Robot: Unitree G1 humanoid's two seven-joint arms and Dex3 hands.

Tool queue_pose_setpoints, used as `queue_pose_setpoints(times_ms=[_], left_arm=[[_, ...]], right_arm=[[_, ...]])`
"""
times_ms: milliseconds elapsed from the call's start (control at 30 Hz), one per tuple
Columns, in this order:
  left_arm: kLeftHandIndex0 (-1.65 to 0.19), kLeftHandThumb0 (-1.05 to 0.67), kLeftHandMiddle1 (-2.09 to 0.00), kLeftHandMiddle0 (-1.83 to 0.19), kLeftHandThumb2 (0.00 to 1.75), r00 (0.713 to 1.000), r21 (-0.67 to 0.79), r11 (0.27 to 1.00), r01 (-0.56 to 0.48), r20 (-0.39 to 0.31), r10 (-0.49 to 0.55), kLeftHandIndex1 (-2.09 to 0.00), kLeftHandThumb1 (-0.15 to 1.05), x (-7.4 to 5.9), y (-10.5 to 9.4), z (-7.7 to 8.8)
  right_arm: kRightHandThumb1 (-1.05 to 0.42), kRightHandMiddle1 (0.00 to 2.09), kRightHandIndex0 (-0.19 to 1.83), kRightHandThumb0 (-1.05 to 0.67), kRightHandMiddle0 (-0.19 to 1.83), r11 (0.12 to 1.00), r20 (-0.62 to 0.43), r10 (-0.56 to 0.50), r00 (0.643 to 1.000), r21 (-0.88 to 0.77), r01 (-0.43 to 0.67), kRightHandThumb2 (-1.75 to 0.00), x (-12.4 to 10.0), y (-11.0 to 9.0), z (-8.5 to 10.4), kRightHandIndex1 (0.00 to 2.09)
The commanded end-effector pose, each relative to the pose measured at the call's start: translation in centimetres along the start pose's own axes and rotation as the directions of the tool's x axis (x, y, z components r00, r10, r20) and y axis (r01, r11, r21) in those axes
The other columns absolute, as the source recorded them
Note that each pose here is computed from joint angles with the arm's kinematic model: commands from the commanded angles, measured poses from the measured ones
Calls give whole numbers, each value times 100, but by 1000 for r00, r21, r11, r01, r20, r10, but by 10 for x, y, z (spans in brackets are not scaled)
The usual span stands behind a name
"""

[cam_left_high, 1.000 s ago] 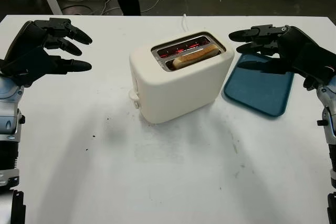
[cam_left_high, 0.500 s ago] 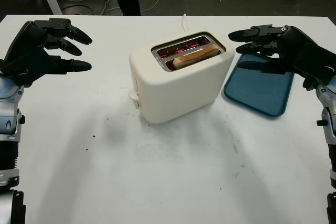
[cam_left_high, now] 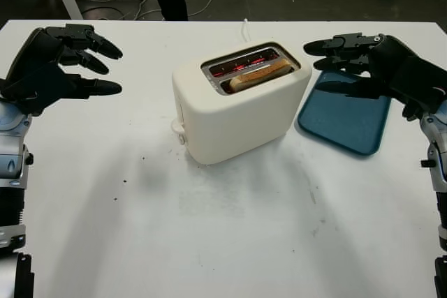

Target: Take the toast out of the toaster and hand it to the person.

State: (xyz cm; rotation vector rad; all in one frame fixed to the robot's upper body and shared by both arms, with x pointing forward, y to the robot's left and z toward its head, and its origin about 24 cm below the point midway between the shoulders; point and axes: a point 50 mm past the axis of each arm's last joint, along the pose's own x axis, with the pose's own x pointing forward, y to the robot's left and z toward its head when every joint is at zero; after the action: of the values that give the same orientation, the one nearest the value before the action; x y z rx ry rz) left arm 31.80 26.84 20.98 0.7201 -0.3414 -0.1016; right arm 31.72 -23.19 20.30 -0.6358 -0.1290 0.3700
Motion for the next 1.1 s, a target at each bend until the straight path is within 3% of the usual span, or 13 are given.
queue_pose_setpoints(times_ms=[0,1067], left_arm=[[-77,-105,-89,-75,0,1000,-5,1000,-5,13,5,-75,61,2,2,3],[-75,-105,-90,-73,1,1000,1,1000,-5,8,5,-76,63,0,3,1]], right_arm=[[-82,0,35,-52,61,1000,16,-2,1000,15,2,0,1,-1,5,54],[-83,0,36,-54,62,1000,14,-5,1000,-14,5,0,0,0,3,55]])
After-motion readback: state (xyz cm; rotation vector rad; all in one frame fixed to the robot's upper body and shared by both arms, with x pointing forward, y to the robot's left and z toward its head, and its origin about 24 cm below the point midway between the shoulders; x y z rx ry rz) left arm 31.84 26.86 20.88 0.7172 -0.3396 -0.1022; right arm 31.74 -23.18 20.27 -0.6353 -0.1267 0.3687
